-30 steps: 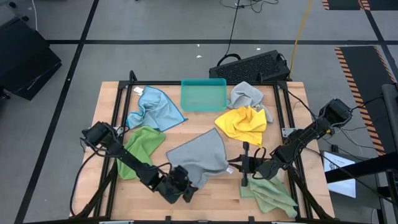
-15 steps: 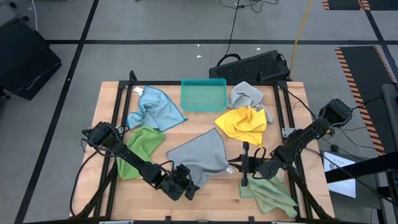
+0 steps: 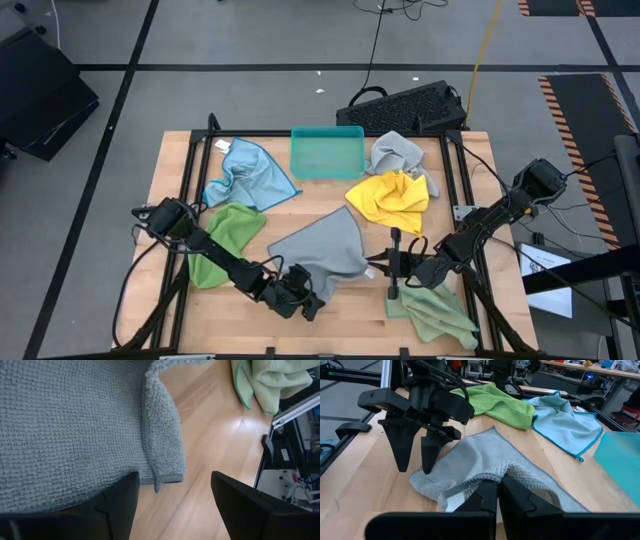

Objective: Fold microfiber towels
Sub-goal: Fold the dark gray microfiber cloth

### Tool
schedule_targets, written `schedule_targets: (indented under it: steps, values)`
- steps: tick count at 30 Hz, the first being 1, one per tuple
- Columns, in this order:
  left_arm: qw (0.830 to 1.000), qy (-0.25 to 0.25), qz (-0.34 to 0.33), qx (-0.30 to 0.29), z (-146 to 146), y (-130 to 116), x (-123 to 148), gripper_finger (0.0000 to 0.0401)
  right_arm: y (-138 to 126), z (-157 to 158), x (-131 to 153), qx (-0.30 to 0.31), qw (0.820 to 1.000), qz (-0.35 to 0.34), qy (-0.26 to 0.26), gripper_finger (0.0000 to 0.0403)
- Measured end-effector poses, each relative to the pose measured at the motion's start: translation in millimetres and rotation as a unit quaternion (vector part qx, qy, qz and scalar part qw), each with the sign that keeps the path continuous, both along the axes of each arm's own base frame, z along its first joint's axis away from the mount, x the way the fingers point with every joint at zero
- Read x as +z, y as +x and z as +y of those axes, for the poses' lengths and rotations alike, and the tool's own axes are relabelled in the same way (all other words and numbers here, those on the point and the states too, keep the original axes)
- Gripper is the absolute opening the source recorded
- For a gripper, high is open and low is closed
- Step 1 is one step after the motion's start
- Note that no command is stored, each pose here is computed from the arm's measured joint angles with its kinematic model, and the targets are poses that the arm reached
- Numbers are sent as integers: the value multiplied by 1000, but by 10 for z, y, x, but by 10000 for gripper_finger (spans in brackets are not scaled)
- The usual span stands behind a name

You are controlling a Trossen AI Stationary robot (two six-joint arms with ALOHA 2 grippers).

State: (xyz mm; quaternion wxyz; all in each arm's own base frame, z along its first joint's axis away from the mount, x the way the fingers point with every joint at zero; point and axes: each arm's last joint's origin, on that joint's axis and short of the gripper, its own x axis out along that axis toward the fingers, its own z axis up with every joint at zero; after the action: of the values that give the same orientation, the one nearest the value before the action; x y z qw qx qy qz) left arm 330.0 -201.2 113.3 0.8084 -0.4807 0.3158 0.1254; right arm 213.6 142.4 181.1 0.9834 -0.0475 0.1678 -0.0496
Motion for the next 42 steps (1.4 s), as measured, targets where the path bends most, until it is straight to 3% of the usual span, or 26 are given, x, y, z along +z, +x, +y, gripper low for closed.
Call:
schedule_targets:
  steps: [5,11,15,22,28,37,42]
  values:
    - [1000,10,-1,-7,10,3,-2,231,0,0,1,0,1000,0,0,4]
    - [1000,21,-3,-9,30,14,-2,164,0,0,1,0,1000,0,0,4]
    - [998,64,-10,-10,59,22,-5,124,0,0,1,0,1000,0,1,4]
    - [999,49,1,-17,37,1,-17,83,0,0,1,-1,1000,-1,4,4]
    - [999,38,3,-19,-27,-39,-19,97,0,0,1,-1,1000,-1,4,4]
    - [1000,14,8,-16,-68,-63,-19,184,0,0,1,-1,1000,-1,4,4]
    - [1000,10,8,-13,-59,-54,-18,203,0,0,1,-1,1000,-1,4,4]
